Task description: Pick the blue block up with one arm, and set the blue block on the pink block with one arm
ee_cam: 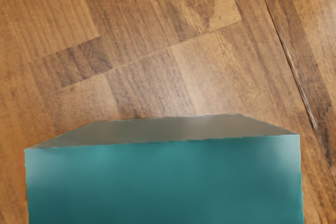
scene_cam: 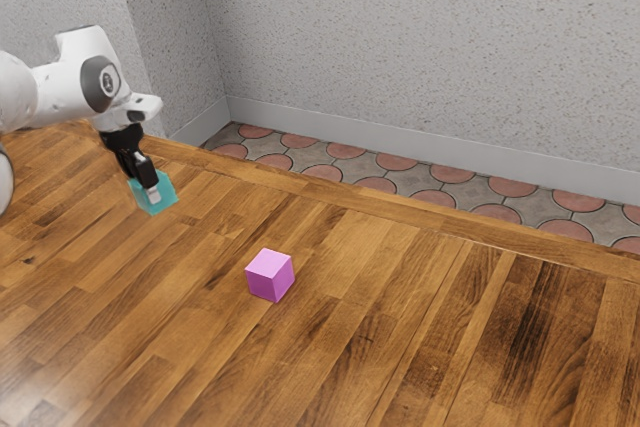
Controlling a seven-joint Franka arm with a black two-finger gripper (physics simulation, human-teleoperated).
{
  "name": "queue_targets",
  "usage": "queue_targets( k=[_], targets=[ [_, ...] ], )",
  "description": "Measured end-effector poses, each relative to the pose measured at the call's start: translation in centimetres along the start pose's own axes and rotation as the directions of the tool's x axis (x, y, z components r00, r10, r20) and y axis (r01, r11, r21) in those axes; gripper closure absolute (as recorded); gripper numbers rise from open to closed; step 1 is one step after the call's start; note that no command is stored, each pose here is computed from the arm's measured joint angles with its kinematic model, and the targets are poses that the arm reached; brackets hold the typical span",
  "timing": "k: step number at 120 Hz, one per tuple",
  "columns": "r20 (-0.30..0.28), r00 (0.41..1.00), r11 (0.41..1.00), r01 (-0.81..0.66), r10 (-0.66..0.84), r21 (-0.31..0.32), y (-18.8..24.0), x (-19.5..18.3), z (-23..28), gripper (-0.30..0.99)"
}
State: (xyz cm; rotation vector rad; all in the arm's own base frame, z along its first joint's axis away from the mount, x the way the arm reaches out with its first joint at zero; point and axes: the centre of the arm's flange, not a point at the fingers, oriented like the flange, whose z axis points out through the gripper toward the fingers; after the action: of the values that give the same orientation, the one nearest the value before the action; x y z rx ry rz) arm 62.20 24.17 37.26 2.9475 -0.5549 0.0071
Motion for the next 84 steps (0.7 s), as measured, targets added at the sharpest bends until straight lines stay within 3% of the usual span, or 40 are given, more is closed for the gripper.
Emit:
queue_targets(
  k=[16, 37, 56, 84],
  targets=[
    [-0.003, 1.0, 0.999, -0.024, 0.024, -0.031, 9.0, 6.5, 0.6, 0.29],
    [0.017, 0.997, 0.996, 0.073, -0.072, -0.059, 16.7, 10.9, 2.5, 0.29],
    [0.065, 0.973, 0.973, 0.225, -0.221, -0.058, 20.6, 10.4, 3.8, 0.29],
    [0.074, 0.963, 0.965, 0.252, -0.257, 0.073, 24.1, 9.6, 4.8, 0.29]
  ],
)
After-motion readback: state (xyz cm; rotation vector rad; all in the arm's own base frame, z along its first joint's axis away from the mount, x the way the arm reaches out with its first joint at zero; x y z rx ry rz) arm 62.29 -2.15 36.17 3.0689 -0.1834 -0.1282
